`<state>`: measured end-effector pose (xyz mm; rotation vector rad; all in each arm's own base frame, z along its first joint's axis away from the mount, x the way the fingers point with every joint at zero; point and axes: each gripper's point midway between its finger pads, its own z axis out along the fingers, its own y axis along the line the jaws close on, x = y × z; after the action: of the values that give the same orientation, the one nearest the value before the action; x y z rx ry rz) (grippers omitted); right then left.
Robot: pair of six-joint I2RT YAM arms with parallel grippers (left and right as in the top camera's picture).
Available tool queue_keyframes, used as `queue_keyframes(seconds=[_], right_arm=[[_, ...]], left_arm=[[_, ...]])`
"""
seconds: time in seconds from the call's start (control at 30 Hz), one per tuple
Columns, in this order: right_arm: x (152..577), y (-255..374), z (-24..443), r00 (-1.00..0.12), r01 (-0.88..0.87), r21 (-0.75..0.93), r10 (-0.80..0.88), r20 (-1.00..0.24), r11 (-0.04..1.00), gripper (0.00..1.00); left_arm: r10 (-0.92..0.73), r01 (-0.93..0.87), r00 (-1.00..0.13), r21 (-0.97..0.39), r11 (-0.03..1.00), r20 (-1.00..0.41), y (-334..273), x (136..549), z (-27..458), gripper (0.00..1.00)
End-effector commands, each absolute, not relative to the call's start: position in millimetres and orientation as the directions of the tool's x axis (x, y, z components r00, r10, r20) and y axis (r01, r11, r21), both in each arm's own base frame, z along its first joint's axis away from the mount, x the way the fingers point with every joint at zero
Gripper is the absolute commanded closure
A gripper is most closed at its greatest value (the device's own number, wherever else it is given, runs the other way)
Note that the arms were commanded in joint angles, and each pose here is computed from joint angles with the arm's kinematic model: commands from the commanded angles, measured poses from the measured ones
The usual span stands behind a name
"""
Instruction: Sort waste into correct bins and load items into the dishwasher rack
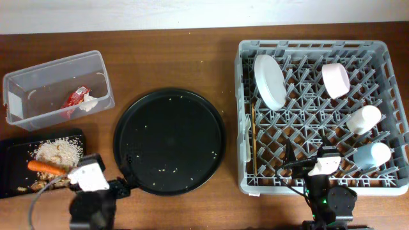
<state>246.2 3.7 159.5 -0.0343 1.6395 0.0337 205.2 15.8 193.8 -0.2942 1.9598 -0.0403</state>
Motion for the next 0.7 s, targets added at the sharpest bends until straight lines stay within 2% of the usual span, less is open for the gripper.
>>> queue_keyframes(seconds=[0.0,0.03,0.13,0.2,0.67], right_arm=[[246,6,158,-0.068,-0.055,-0.004,-0.008,-0.998,0.998,0.01],[246,7,158,-0.068,-0.055,-0.004,-0.008,-0.998,0.998,0.01],[246,6,158,-0.068,-0.055,-0.004,-0.008,-0.998,0.998,0.01],[246,6,158,-0.068,-0.055,-0.004,-0.008,-0.998,0.998,0.01],[246,6,158,-0.069,-0.055,-0.004,-0.008,-0.998,0.998,0.01]], left_arm=[[-0.220,-0.152,-0.181,-0.194,0.969,-0.959,15,222,179,0.01],[-0.216,-0.128,-0.126,-0.200,0.971,-0.968,13,228,180,0.01],[-0.029,0.097,0.022,-0.027,0.995,-0.999,-21,246,181,0.01],[-0.032,0.089,-0.078,-0.039,0.995,-0.996,-20,245,157,0.01],[-0.032,0.088,-0.080,-0.039,0.995,-0.996,-20,245,157,0.01]])
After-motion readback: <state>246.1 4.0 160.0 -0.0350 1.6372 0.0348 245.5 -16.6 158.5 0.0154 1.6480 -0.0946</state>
